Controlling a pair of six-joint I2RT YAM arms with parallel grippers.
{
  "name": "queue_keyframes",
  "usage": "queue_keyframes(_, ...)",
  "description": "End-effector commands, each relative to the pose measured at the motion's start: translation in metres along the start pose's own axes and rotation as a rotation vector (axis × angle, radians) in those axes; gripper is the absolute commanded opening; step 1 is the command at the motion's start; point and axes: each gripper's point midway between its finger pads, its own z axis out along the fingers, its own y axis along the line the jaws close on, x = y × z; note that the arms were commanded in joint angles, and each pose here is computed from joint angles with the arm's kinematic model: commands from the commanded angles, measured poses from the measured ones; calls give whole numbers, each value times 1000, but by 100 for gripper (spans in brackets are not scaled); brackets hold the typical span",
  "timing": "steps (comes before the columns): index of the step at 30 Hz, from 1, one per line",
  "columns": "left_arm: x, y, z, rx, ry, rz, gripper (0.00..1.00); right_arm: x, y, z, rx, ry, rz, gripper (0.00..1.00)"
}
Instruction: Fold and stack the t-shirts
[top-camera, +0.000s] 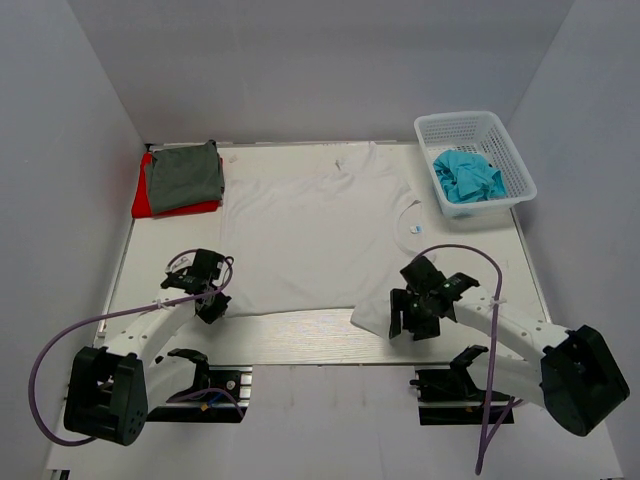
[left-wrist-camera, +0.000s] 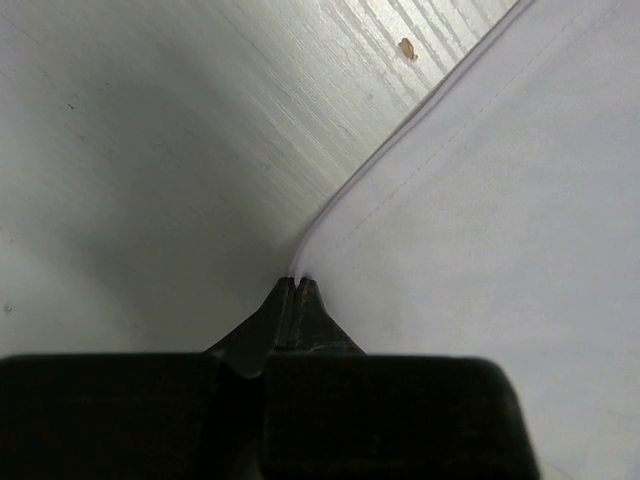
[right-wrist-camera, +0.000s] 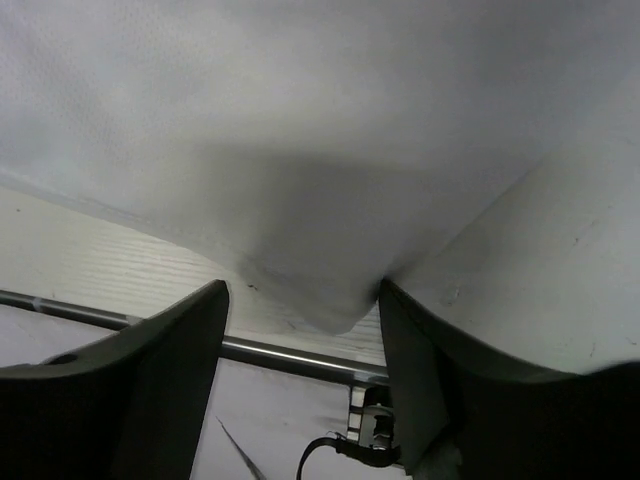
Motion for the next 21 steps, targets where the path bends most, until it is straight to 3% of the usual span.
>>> queue_keyframes(1, -13, -14, -10, 50, -31, -13, 0, 4, 5, 7, 1, 18, 14, 67)
queue_keyframes(4, -11, -13, -9, 41, -26, -1, 0, -1, -7, 11, 86, -11, 31, 32)
queue_keyframes(5, -11, -13, -9, 41, -26, -1, 0, -1, -9, 11, 104, -14, 42, 15)
queue_keyframes(8, -12, -15, -7, 42, -27, -1, 0, -9, -14, 10, 164, -30, 57, 1)
queue_keyframes(13, -12, -25, -10, 62, 6, 9, 0, -44, 0, -13, 165, -137, 21, 0)
queue_keyframes(21, -34, -45, -26, 95, -42, 26, 0, -100, 49, -54, -12, -319, -27, 0)
